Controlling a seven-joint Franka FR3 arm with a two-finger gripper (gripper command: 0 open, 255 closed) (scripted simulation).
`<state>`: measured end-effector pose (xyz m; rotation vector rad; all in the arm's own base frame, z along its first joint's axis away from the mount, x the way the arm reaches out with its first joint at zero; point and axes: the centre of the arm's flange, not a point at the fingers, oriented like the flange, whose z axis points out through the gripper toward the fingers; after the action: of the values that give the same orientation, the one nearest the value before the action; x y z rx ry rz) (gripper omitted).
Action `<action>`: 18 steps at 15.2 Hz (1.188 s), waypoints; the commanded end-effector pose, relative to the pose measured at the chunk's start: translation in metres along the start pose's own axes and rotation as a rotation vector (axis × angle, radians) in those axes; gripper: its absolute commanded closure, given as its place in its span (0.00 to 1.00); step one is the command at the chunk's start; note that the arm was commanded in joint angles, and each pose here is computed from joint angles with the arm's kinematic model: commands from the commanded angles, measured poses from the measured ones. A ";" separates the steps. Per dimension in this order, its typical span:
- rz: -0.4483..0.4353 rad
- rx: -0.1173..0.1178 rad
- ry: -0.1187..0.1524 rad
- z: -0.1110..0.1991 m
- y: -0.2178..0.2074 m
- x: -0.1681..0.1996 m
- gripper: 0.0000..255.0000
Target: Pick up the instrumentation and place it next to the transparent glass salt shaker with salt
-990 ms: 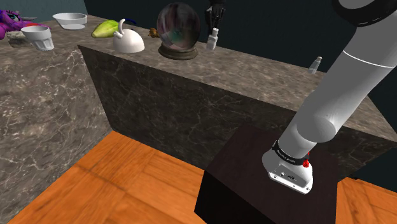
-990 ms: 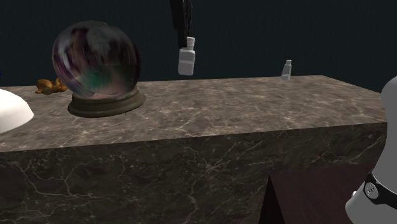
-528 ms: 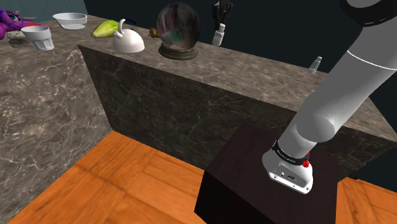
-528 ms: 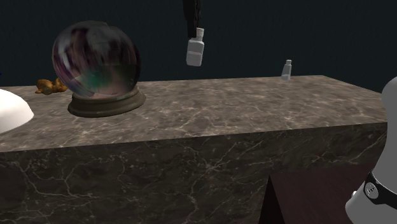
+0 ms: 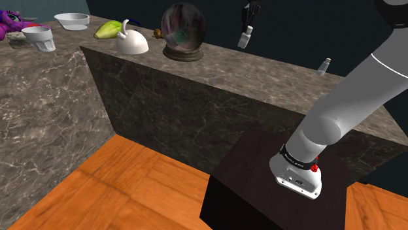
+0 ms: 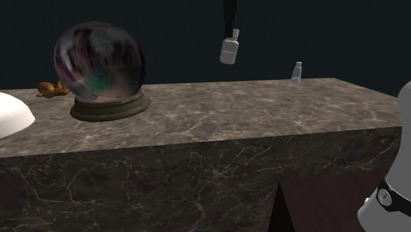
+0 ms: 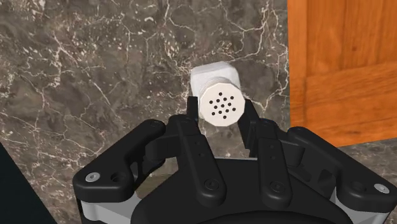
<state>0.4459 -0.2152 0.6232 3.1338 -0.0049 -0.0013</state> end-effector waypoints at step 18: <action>-0.001 0.000 0.000 0.002 0.171 -0.185 1.00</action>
<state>0.2715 -0.3788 0.6227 3.1338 -0.0056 -0.0004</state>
